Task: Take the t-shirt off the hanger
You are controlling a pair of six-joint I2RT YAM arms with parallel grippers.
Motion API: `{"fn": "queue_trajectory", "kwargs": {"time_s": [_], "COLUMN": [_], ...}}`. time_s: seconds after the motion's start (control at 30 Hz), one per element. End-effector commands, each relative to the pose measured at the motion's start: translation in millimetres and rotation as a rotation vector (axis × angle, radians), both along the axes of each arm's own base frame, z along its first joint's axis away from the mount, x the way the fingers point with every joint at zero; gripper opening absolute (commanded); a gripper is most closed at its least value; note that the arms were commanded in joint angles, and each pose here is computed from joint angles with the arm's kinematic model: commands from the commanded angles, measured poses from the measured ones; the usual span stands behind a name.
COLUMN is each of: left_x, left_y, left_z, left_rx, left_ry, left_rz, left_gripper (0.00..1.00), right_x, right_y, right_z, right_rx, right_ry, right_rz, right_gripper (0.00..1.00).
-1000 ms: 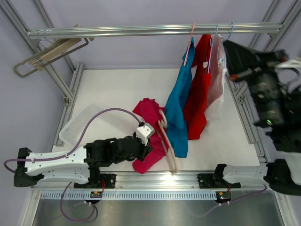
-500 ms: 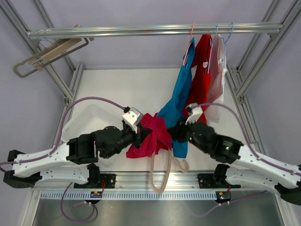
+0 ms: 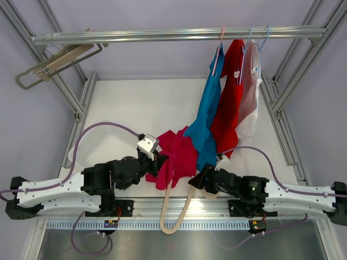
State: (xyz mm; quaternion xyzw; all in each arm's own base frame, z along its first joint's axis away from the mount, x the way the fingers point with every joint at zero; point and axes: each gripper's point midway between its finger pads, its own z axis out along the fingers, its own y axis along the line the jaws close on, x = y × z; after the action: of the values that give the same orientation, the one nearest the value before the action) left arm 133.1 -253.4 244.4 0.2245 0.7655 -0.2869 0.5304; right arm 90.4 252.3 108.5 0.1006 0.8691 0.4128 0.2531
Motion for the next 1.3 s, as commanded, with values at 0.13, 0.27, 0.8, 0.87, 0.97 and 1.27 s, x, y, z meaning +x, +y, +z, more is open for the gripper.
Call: {"fn": "queue_trajectory", "kwargs": {"time_s": [0.13,0.27,0.8,0.87,0.97,1.27], "left_x": [17,11,6,8,7,-2], "left_y": [-3,-4,25,37,51,58], "left_z": [93,122,100,89,69,19], "left_rx": [-0.290,-0.339,-0.327,-0.314,-0.288,-0.225], "left_ry": [-0.133,-0.157,-0.095,-0.087,-0.064,0.006], "left_rz": [0.077,0.031,0.062,0.091,0.111,0.093], "left_gripper": [0.00,0.00,0.00,0.00,0.00,0.73], "right_x": [-19,-17,-1,6,10,13], "right_y": [24,41,47,30,23,5], "right_z": [-25,-28,33,56,85,149], "right_rx": [0.067,0.098,0.047,-0.056,-0.162,-0.604], "right_ry": [0.151,0.138,-0.153,-0.241,-0.353,-0.539], "right_rz": [-0.044,-0.047,-0.176,-0.199,-0.155,0.045], "right_gripper": [0.68,0.68,0.10,0.00,0.00,0.00]}}
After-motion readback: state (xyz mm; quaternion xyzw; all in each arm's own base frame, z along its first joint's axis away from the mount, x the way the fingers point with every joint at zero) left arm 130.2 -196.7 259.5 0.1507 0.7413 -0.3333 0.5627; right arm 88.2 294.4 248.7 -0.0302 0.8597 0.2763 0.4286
